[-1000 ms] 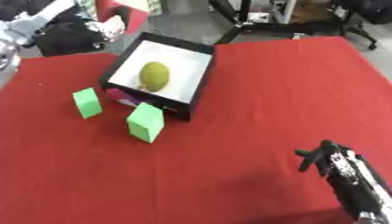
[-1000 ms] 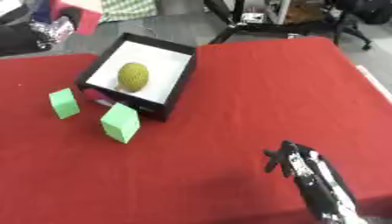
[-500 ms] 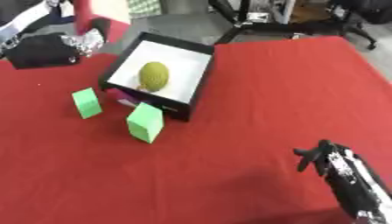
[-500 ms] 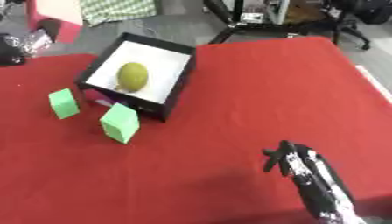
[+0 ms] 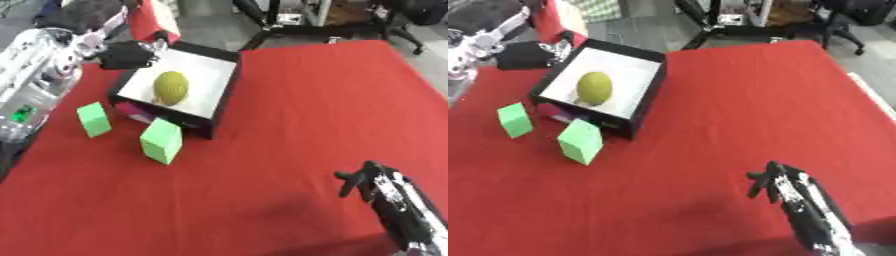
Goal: Pick up objects on the table and place them in the box.
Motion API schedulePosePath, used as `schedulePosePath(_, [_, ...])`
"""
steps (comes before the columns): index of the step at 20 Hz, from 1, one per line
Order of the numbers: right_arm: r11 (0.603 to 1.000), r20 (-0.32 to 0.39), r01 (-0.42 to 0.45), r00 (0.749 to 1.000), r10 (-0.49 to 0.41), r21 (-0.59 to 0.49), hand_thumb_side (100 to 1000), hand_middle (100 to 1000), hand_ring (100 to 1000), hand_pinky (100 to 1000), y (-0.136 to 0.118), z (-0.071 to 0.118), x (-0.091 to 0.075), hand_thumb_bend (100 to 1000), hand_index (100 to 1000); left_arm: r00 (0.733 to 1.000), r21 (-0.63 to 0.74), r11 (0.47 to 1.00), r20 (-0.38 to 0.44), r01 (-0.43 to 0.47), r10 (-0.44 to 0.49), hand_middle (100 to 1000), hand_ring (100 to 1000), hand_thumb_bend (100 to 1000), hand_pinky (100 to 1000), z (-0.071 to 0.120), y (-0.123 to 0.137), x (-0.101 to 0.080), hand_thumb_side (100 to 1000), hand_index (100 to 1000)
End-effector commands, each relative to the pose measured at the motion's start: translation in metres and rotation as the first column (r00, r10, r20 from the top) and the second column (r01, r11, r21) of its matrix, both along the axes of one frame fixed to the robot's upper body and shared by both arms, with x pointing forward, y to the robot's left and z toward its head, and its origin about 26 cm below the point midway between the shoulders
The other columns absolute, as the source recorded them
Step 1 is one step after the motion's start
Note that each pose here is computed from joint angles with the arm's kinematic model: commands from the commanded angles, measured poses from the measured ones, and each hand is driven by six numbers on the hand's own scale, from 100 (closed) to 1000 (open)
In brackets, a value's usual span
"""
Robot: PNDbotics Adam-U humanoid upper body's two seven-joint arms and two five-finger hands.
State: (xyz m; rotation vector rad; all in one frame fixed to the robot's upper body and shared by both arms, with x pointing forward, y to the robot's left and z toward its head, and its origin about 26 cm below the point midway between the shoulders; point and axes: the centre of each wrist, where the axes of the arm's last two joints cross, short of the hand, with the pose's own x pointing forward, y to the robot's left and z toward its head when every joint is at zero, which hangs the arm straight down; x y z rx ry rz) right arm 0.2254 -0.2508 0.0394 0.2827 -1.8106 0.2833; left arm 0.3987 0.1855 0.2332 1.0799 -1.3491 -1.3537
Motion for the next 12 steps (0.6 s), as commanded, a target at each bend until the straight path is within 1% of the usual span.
schedulePosePath(1, [1.0, 0.018, -0.013, 1.0, 0.013, 0.0, 690, 208, 445, 829, 0.001, 0.005, 0.002, 100, 468, 0.998, 0.019, 0.998, 0.007, -0.067, 0.067, 814, 728, 100, 764, -0.019, -0.002, 0.027, 784, 926])
schedulePosePath(3, [1.0, 0.02, -0.02, 1.0, 0.02, 0.003, 689, 208, 445, 830, 0.002, 0.006, 0.002, 100, 468, 0.997, 0.015, 0.997, -0.005, -0.082, 0.082, 803, 718, 100, 761, -0.033, -0.003, 0.037, 761, 926])
schedulePosePath(5, [1.0, 0.019, -0.022, 1.0, 0.022, 0.004, 694, 208, 445, 830, 0.002, 0.006, 0.002, 100, 468, 0.997, 0.011, 0.997, -0.009, -0.08, 0.08, 796, 712, 100, 760, -0.043, -0.004, 0.042, 745, 925])
schedulePosePath(9, [1.0, 0.02, -0.025, 1.0, 0.025, 0.005, 697, 208, 445, 830, 0.003, 0.006, 0.002, 100, 468, 0.998, -0.004, 0.998, -0.023, -0.063, 0.063, 794, 710, 100, 761, -0.058, -0.007, 0.046, 717, 927])
schedulePosePath(12, [1.0, 0.019, -0.026, 0.999, 0.026, 0.004, 702, 207, 445, 830, 0.003, 0.006, 0.002, 100, 468, 0.998, -0.008, 0.999, -0.047, -0.05, 0.05, 822, 746, 100, 788, -0.065, -0.008, 0.048, 725, 943])
